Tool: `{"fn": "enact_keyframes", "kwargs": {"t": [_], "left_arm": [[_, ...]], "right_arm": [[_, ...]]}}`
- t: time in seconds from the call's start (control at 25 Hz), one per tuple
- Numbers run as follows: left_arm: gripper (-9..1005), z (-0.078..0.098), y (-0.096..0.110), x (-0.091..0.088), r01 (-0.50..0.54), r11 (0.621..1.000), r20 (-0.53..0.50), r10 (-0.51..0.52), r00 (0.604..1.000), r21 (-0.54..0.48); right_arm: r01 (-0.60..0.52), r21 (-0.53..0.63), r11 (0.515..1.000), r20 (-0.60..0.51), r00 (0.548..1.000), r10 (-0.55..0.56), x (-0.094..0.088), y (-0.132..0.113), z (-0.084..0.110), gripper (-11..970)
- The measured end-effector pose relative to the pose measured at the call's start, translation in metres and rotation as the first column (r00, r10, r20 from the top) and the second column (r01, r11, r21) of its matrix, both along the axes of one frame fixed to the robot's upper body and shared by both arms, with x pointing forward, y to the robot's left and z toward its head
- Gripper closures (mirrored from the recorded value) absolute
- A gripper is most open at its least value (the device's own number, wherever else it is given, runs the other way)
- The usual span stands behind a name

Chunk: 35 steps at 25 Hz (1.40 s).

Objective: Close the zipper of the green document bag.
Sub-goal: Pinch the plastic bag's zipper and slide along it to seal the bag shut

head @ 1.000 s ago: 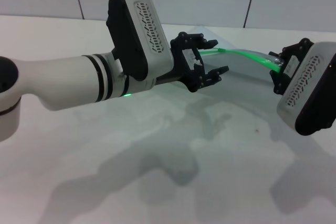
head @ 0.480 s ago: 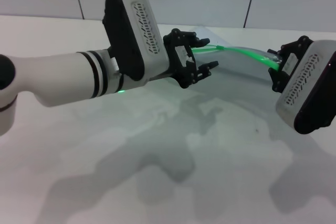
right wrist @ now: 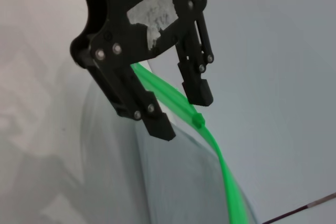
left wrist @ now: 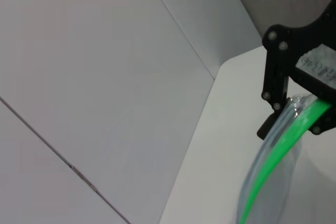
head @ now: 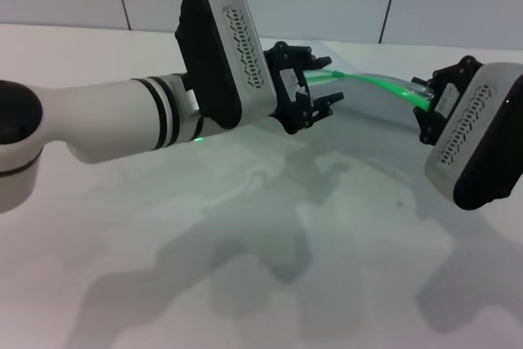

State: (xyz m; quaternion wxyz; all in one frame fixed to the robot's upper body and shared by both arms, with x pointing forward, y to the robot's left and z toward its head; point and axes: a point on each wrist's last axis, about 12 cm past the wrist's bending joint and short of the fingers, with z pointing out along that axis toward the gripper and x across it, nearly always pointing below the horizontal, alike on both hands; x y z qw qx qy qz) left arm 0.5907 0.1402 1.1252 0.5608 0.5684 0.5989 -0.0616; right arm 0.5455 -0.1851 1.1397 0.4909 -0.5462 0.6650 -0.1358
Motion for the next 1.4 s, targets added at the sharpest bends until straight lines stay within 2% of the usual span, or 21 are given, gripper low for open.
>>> {"fn": "enact_keyframes", "kwargs": {"t": [1.4], "left_arm": [[602,-0.0012,-0.0026,0.0078,-0.014,1.0,-0.005,0.014,1.0,0.009]], "right_arm": [[-0.036,-0.004,0.999,0.009,0.999,0.036,-0.0033,0.0099,-0.0012,910]]}}
